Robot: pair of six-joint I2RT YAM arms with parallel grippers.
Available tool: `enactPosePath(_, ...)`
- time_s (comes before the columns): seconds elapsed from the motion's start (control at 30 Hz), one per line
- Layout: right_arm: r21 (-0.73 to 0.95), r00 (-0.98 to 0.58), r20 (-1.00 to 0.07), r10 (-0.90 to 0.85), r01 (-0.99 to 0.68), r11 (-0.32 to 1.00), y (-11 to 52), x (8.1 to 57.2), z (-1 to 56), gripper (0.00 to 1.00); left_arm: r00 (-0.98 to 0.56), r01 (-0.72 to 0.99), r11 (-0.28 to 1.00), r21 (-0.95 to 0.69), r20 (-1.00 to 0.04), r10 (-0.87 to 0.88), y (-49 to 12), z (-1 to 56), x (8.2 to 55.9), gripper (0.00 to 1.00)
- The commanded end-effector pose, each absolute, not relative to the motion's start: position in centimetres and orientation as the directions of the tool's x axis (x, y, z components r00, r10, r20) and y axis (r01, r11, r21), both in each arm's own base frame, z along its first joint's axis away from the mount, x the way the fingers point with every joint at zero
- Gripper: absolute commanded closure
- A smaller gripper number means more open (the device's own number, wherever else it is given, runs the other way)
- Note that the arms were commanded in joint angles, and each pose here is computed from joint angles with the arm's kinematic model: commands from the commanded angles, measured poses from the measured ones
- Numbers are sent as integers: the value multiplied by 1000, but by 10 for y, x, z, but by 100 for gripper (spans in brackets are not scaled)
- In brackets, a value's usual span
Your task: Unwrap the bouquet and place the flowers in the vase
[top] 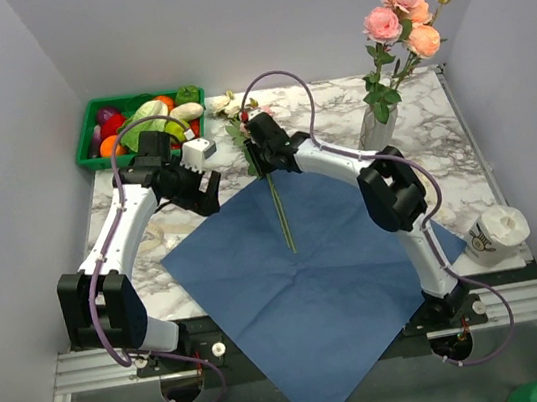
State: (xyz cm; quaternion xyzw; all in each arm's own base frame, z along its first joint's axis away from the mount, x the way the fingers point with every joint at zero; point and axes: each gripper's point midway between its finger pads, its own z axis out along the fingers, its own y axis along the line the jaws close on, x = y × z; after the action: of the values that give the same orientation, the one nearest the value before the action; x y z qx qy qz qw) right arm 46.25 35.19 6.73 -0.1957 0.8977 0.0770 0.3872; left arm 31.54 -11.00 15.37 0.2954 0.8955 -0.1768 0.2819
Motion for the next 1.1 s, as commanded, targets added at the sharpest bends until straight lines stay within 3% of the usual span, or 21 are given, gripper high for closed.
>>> enactPosePath(0.0, 7, -676, -674, -298, -409, 912, 356, 462, 49, 54, -653, 632, 764, -132, -622, 432, -105, 156, 322, 6)
enactPosePath(0.1, 11, -688, -660, -301, -409, 912, 357, 463, 39, 57, -653, 631, 765, -131, -623, 431, -104, 155, 323, 6)
enactPosePath(0.2, 10, -696, -654, -298, -402, 916, 356, 463, 34, 72, -656, 628, 767, -133, -620, 430, -102, 154, 322, 6)
enactPosePath(0.23, 10, -698, -650, -298, -401, 916, 355, 462, 33, 81, -656, 627, 767, -134, -622, 427, -101, 155, 322, 6)
enactPosePath(0.37, 18, -684, -674, -279, -393, 919, 353, 461, 50, 92, -660, 626, 768, -138, -617, 428, -100, 150, 322, 6)
enactPosePath(0.6, 55, -622, -751, -222, -393, 918, 351, 458, 107, 95, -662, 626, 766, -146, -619, 423, -102, 150, 321, 6)
enactPosePath(0.87, 79, -584, -794, -168, -374, 924, 340, 448, 138, 88, -662, 624, 768, -145, -619, 422, -101, 151, 318, 6)
enactPosePath(0.97, 58, -583, -798, -154, -329, 943, 325, 443, 135, 99, -665, 624, 768, -149, -617, 421, -101, 150, 317, 6)
enactPosePath(1.07, 44, -541, -833, -115, -273, 961, 302, 439, 141, 99, -665, 624, 767, -148, -616, 422, -101, 149, 317, 6)
